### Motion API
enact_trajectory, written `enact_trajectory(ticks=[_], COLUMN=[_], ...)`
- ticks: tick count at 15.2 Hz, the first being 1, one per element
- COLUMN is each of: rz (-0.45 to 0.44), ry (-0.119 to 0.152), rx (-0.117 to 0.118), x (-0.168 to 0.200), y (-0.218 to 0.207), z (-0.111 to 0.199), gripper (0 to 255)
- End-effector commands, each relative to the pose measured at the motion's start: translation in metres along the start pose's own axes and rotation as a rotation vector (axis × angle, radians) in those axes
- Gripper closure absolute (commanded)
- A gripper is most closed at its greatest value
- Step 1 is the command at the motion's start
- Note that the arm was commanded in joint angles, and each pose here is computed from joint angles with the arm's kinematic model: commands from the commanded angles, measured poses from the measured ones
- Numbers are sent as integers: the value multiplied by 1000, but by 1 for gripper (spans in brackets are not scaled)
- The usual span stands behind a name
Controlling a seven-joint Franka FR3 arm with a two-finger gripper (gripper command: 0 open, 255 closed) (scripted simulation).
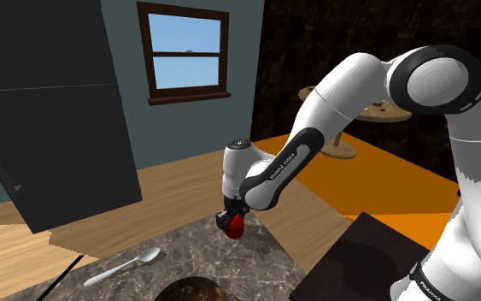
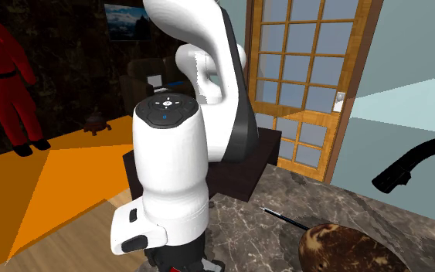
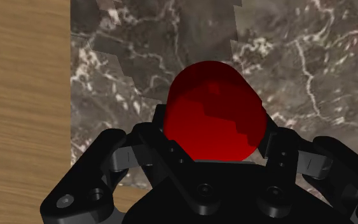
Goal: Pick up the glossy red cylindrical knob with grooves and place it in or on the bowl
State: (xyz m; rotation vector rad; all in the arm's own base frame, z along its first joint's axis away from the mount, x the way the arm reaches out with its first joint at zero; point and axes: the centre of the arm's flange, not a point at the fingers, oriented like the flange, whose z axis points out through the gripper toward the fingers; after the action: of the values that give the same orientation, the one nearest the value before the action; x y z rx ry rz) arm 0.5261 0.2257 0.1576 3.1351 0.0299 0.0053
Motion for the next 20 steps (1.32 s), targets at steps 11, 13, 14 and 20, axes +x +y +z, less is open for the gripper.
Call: enact_trajectory(ticks=[11, 13, 14, 20], rz=[-2, -2, -2, -2], ry=[-3, -3, -3, -3], rx=[0, 0, 0, 0], x=[-1, -1, -1, -1], y=[-1, -1, -1, 0], z=[-40, -51, -56, -88], gripper=[255, 255, 255, 255])
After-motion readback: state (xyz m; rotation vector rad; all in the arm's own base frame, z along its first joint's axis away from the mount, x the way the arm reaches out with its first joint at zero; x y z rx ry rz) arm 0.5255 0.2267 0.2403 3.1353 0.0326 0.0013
